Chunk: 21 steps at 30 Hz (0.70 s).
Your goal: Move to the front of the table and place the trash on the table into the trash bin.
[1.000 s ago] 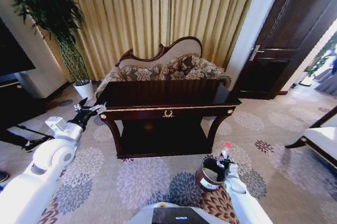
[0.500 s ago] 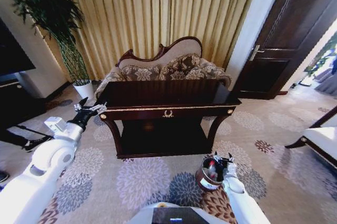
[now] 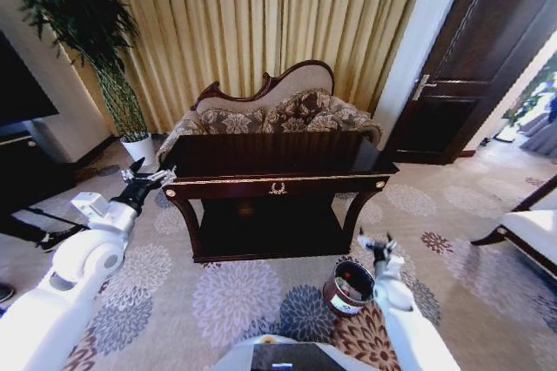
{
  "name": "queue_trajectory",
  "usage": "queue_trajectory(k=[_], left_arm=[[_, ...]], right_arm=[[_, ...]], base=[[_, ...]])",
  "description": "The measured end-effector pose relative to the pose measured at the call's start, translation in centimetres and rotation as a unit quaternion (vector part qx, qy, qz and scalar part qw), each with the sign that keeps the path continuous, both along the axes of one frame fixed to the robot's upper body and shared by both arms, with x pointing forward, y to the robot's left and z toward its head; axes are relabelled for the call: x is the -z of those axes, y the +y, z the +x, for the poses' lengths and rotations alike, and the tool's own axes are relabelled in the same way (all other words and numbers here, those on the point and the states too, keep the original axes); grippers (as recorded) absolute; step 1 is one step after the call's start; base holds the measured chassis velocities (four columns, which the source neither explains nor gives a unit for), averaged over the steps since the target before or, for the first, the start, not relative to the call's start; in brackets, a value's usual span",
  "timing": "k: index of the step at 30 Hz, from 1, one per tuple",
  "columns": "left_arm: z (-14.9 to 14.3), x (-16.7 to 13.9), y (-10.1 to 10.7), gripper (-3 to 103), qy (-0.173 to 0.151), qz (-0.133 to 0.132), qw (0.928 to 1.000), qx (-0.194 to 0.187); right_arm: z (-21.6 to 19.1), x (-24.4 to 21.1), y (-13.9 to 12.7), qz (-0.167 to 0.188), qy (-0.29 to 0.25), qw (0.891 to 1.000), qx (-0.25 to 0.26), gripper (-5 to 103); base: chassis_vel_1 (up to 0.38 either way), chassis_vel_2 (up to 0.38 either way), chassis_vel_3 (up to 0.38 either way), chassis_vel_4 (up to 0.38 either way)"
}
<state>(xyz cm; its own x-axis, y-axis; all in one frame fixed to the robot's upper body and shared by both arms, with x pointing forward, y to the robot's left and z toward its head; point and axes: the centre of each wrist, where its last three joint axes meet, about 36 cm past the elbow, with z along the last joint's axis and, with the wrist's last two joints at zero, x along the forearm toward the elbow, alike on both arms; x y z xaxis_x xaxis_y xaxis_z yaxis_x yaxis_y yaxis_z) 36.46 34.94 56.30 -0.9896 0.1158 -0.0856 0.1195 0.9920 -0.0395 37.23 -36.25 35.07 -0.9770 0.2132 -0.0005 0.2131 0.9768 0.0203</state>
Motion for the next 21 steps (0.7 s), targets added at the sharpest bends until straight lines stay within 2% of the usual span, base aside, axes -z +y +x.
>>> queue_trajectory(k=[2, 3, 4, 5, 7, 8, 10, 11, 13, 14, 17, 21], left_arm=[[-0.1, 0.2, -0.2, 100, 0.0, 0.0, 1.0, -0.001], [-0.1, 0.2, -0.2, 100, 0.0, 0.0, 1.0, -0.001], [-0.2, 0.2, -0.3, 100, 0.0, -0.001, 1.0, 0.0], [-0.2, 0.2, -0.3, 100, 0.0, -0.001, 1.0, 0.0], [-0.6, 0.0, -0.5, 100, -0.003, 0.0, 1.0, 0.001], [-0.6, 0.0, -0.5, 100, -0.003, 0.0, 1.0, 0.001], [-1.1, -0.3, -0.7, 100, -0.005, -0.001, 1.0, 0.004], [-1.1, -0.3, -0.7, 100, -0.005, -0.001, 1.0, 0.004], [-1.5, -0.7, -0.8, 100, -0.008, 0.001, 0.9999, 0.006], [-1.5, -0.7, -0.8, 100, -0.008, 0.001, 0.9999, 0.006], [-1.8, -1.3, -1.1, 100, -0.006, 0.005, 0.9999, 0.009], [-1.9, -1.5, -1.3, 100, 0.0, 0.009, 0.9999, 0.008]], right_arm=[[-0.2, -4.0, 1.8, 0.011, -0.026, 0.999, -0.033, 100], [-0.2, -4.0, 1.8, 0.011, -0.026, 0.999, -0.033, 100], [-0.6, -6.6, 3.1, 0.015, -0.039, 0.997, -0.061, 100], [-0.6, -6.6, 3.1, 0.015, -0.039, 0.997, -0.061, 100], [-1.8, -10.5, 5.4, 0.022, -0.05, 0.992, -0.113, 100], [-1.8, -10.5, 5.4, 0.022, -0.05, 0.992, -0.113, 100], [-2.9, -13.0, 6.8, 0.026, -0.046, 0.986, -0.155, 100], [-2.9, -13.0, 6.8, 0.026, -0.046, 0.986, -0.155, 100], [-4.5, -16.9, 8.1, 0.022, -0.049, 0.977, -0.207, 100], [-4.5, -16.9, 8.1, 0.022, -0.049, 0.977, -0.207, 100], [-5.8, -21.5, 9.0, 0.025, -0.058, 0.962, -0.266, 100], [-5.5, -22.6, 8.8, 0.024, -0.059, 0.959, -0.277, 100]], base=[[0.0, 0.0, 0.0, 0.0], [0.0, 0.0, 0.0, 0.0], [0.0, 0.0, 0.0, 0.0], [0.0, 0.0, 0.0, 0.0], [0.0, 0.0, 0.0, 0.0], [0.0, 0.0, 0.0, 0.0], [0.0, 0.0, 0.0, 0.0], [0.0, 0.0, 0.0, 0.0], [0.0, 0.0, 0.0, 0.0], [0.0, 0.0, 0.0, 0.0], [0.0, 0.0, 0.0, 0.0], [0.0, 0.0, 0.0, 0.0]])
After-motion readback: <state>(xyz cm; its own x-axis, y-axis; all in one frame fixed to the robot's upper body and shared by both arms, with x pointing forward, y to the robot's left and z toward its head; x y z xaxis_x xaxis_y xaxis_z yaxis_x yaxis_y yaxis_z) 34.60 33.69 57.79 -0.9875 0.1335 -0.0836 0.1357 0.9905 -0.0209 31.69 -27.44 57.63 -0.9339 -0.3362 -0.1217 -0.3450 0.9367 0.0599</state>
